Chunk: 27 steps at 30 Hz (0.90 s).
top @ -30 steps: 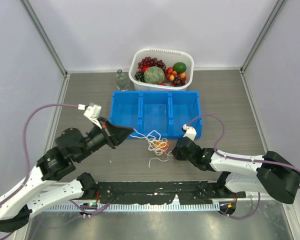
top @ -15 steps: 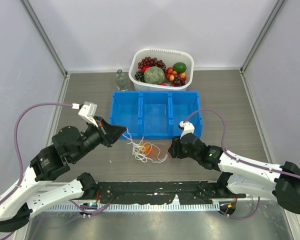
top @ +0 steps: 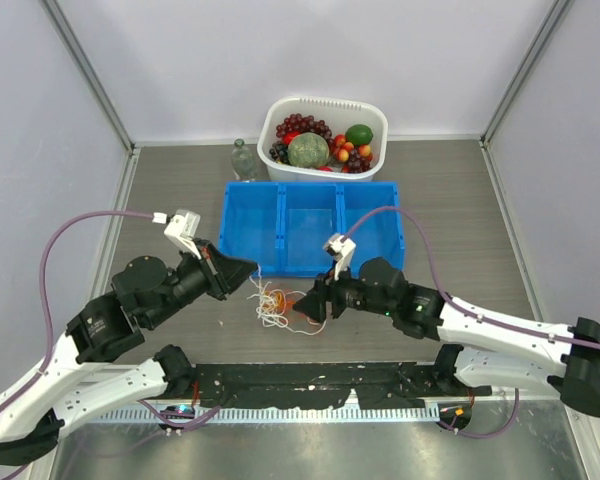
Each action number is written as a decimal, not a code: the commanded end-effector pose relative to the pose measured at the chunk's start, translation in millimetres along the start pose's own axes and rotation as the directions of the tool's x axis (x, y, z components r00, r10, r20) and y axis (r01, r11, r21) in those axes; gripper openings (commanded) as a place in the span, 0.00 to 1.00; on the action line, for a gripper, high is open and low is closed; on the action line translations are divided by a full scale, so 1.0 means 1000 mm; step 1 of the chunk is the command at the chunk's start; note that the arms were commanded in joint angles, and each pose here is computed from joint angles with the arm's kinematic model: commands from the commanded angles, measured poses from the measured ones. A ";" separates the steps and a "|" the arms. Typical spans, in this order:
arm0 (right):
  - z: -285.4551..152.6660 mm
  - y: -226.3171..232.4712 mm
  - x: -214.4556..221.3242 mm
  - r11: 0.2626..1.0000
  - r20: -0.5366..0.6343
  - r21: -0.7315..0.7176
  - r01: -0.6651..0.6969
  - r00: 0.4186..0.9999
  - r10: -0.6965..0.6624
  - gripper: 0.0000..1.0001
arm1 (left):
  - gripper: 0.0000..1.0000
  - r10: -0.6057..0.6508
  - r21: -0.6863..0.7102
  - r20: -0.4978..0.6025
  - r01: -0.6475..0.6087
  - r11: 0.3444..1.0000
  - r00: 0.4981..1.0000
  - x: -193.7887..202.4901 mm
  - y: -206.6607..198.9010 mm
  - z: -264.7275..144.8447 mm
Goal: Untangle the cables
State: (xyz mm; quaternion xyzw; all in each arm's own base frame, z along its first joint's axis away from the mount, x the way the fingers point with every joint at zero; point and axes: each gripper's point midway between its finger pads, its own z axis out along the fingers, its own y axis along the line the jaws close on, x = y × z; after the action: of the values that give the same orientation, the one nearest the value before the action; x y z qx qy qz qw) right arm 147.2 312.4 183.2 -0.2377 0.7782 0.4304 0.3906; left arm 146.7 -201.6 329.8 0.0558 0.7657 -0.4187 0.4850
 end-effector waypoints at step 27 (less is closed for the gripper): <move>0.065 0.013 0.012 0.997 0.082 0.058 -0.045 0.996 0.040 0.01 | 0.00 -0.009 0.038 0.126 0.004 0.999 0.992 -0.053 -0.026 -0.020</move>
State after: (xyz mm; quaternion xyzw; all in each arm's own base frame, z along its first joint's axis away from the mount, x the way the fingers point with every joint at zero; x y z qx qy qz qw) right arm 149.1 381.6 162.1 -0.2364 0.7746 0.4265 0.4028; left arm 142.5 -204.2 341.5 0.0543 0.7630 -0.4334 0.4765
